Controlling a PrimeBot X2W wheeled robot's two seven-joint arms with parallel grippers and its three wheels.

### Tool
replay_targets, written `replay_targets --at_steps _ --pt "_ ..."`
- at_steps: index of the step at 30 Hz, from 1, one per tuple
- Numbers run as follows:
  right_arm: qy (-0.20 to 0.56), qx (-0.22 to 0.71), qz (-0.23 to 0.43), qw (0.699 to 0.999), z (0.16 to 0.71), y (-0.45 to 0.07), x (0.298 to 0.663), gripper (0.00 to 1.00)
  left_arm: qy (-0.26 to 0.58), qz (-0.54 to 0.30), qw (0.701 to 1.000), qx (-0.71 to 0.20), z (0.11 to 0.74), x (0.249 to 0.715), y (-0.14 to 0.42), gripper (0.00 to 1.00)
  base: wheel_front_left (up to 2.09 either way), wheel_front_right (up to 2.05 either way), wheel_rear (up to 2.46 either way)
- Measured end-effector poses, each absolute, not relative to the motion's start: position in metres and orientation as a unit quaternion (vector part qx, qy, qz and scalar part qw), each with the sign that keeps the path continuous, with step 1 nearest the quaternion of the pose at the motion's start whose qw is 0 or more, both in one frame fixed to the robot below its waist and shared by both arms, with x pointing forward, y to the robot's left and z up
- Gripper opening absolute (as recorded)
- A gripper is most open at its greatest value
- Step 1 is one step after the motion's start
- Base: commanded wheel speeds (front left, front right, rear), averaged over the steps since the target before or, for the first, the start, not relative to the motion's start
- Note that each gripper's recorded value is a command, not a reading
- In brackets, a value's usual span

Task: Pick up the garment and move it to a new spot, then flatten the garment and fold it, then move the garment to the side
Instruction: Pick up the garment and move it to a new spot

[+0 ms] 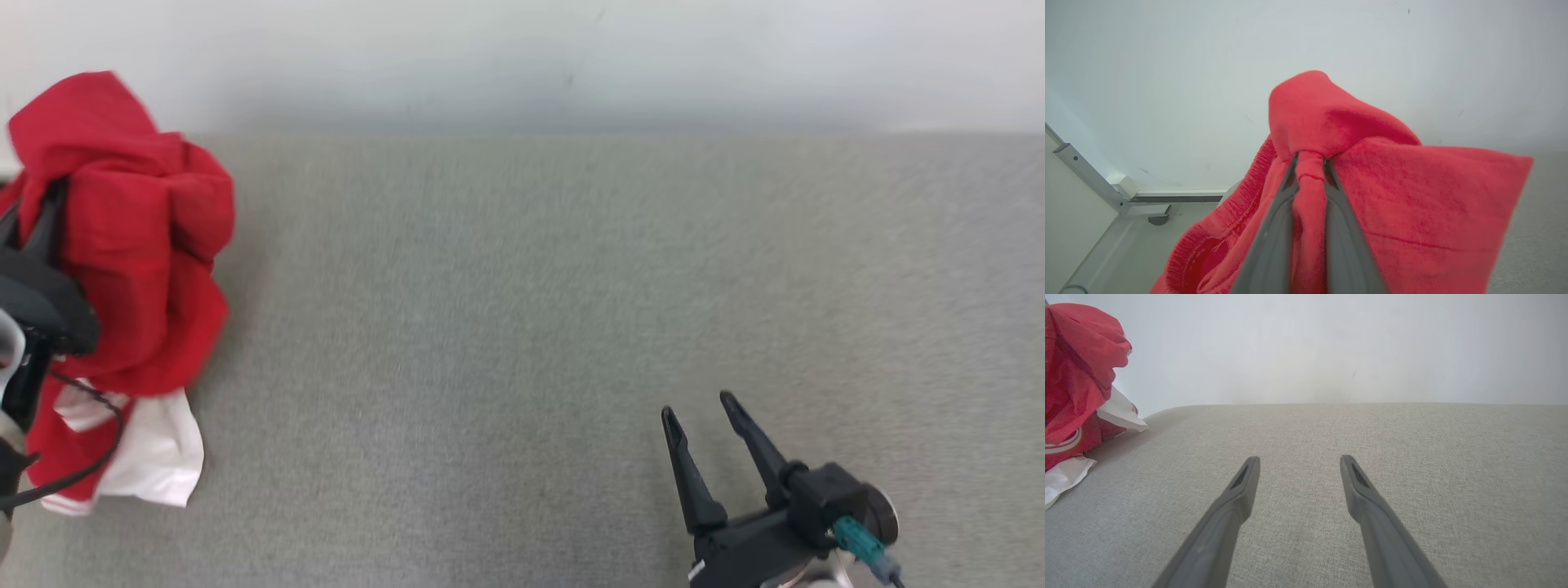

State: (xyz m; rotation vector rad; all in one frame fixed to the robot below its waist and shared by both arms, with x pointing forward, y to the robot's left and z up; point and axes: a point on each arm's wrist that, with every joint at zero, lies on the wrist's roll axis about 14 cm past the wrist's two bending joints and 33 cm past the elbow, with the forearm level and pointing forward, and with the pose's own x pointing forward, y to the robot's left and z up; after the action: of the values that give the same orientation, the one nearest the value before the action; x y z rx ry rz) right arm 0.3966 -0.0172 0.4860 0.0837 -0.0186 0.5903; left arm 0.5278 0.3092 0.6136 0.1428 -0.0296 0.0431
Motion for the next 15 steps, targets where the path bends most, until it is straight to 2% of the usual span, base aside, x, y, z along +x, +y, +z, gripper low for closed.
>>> replay_targets --at_steps 8,15 --pt "-0.040 0.042 0.260 0.964 0.512 -0.038 0.371 1.00 -0.104 -0.051 0.989 0.088 0.690 0.519 0.248 0.00 0.00 0.00 0.00" --pt "-0.057 0.039 0.204 0.977 0.522 -0.075 0.355 1.00 -0.165 -0.152 0.971 0.088 0.734 0.519 0.154 0.00 0.00 0.00 0.00"
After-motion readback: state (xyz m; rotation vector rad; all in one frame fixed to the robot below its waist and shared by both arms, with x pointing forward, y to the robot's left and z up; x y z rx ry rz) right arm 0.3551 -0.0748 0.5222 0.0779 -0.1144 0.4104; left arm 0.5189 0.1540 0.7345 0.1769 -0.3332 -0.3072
